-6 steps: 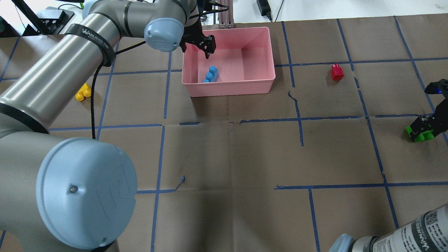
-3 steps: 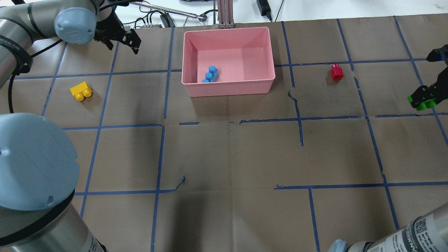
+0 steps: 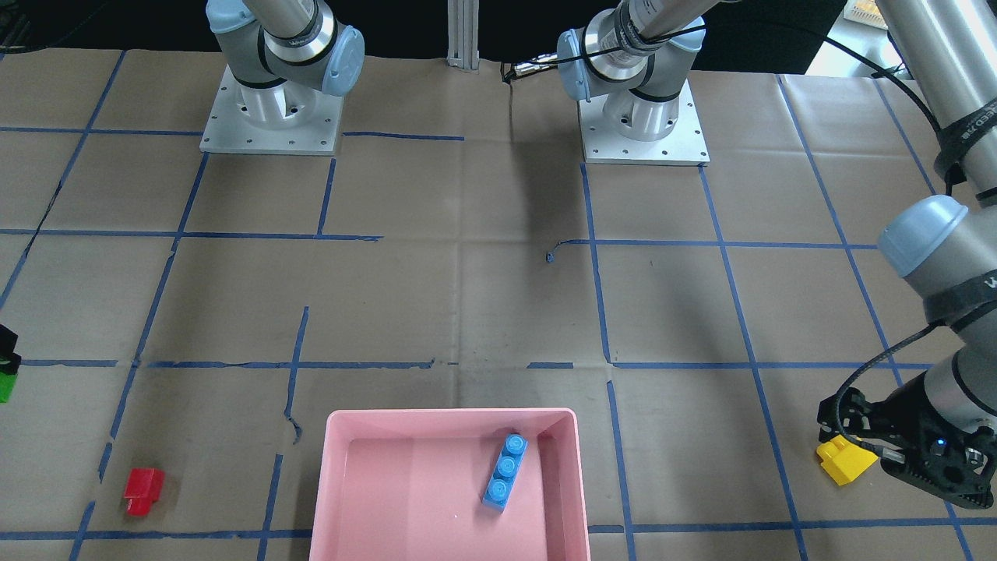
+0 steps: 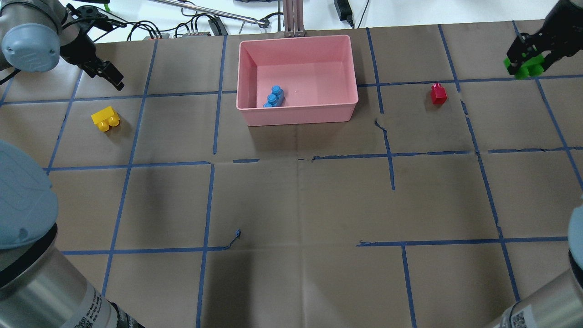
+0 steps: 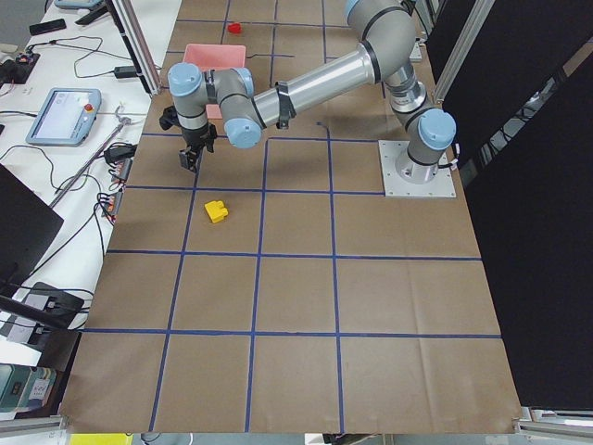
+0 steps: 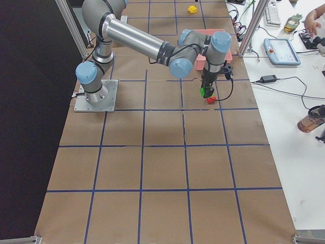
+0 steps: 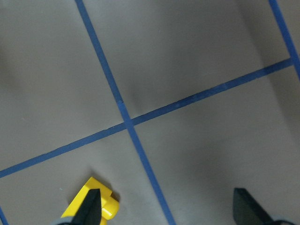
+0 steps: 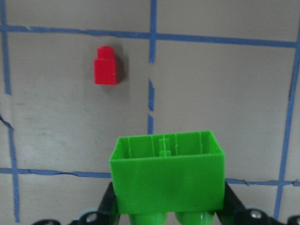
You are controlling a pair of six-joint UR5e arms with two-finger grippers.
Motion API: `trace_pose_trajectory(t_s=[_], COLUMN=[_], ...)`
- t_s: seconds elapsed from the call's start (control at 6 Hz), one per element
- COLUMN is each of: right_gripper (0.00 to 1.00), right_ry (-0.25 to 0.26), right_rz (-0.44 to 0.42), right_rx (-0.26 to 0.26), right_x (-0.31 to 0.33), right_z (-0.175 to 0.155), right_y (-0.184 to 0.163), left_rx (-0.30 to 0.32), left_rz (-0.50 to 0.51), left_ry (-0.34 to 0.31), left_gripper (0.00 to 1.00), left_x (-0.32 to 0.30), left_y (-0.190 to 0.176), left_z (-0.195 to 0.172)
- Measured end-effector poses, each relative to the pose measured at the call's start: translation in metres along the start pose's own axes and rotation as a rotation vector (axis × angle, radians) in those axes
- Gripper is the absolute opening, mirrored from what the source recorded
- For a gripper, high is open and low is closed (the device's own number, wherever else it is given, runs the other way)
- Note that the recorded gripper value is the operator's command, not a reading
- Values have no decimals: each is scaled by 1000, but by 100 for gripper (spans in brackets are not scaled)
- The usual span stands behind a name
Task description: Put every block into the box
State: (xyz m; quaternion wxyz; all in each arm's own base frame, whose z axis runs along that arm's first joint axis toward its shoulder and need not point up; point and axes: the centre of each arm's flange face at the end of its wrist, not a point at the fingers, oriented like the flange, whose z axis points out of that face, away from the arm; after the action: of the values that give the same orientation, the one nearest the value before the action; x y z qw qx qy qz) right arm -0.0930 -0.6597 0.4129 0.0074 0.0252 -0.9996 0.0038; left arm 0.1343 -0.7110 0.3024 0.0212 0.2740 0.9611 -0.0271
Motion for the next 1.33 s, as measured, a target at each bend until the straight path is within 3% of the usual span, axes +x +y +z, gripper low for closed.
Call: trace_pose_trajectory(t_s=[0.33, 0.5, 0.83, 1.0, 1.17, 1.33], right_gripper=[25, 25, 26, 29, 57, 99], right_ry=[-11, -26, -52, -58, -76, -112], right_rz=[52, 85, 134, 134, 130, 141], right_rx=[40, 50, 67, 67, 54, 46], right_x=[-139, -202, -309, -336, -349, -358], right_z=[-28, -25, 32, 76, 110, 130], right_y=[-23, -29, -61, -77, -86, -91], left_rx=[-14, -12, -7, -26, -46, -53], left_rz=[169, 233, 300, 304, 304, 301], left_ry=[5, -1, -35, -49, -56, -54], left_gripper=[99, 99, 98, 87, 46, 14], left_x=[-29, -30, -22, -21, -20, -19], left_y=[25, 31, 42, 45, 49, 51], left_z=[49, 70, 117, 127, 133, 135])
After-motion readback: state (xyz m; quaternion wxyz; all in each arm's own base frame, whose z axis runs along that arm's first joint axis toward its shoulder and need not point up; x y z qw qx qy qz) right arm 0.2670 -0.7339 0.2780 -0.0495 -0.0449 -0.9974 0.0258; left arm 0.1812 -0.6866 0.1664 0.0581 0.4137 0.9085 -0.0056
